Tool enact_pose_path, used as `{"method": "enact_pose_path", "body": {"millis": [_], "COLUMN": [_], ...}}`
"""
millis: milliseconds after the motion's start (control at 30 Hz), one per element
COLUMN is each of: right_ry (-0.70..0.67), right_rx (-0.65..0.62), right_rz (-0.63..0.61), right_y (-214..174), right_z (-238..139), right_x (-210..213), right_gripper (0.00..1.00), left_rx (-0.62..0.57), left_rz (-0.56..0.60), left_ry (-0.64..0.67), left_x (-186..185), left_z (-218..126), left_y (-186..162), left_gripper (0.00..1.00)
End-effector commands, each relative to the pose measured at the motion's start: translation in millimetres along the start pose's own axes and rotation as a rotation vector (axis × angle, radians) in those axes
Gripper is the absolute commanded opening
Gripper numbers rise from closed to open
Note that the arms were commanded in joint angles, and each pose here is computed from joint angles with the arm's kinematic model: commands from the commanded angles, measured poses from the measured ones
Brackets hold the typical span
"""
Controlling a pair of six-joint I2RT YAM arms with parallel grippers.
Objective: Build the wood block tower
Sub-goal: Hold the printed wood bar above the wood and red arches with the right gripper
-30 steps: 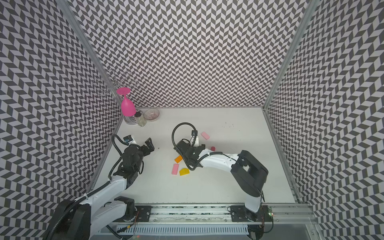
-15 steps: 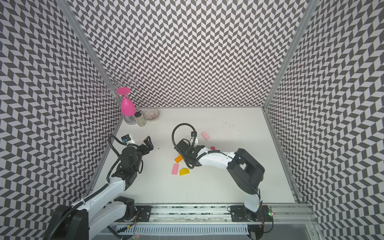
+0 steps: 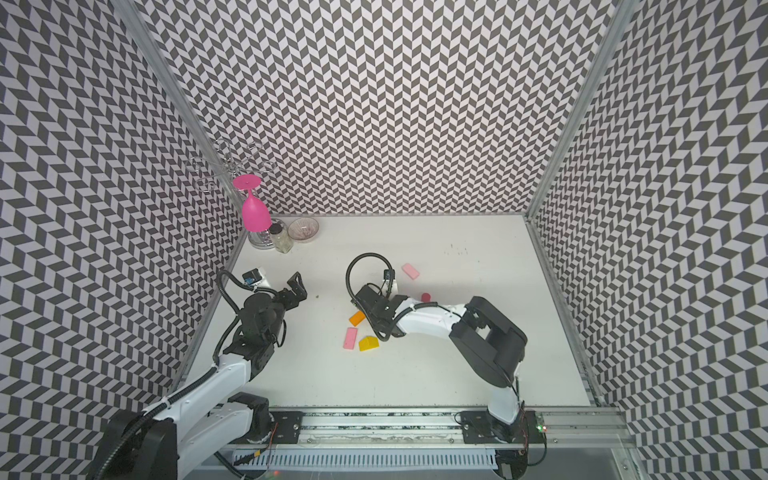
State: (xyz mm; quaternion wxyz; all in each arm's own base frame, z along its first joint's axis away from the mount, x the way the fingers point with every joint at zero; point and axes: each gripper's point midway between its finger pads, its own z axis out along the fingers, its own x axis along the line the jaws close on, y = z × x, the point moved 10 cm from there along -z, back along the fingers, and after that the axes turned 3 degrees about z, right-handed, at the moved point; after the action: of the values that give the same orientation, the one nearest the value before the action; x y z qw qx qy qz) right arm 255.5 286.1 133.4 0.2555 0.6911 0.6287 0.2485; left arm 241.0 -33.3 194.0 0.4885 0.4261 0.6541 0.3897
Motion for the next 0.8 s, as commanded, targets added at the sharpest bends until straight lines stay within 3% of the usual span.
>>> {"method": "enact_pose_path", "body": {"millis": [0,400,767], "right_ry": [0.01,-0.004,-0.004], "right_rx": [0.0,0.006,0.006], "right_rz": [0.02,0.019,0.019], "right_y": [-4.3,-7.4,-8.0], "right_z": [6.3,7.7,5.2], "right_x": [1.9,-0.2,1.2], "right_gripper": [0.53,0.57,0.77], "left_rx": [-0.012,-0.012,-0.012], "left_rz": [-0.008,-0.007,-0.007], "left_ry": [-0.017,-0.019,-0.02], "left_x": [-1.4,-1.5,-1.5], "left_z": [-1.6,-1.6,-1.7], "left_y": [0.2,0.0,0.0], "left_gripper": [1.0,1.0,1.0]}}
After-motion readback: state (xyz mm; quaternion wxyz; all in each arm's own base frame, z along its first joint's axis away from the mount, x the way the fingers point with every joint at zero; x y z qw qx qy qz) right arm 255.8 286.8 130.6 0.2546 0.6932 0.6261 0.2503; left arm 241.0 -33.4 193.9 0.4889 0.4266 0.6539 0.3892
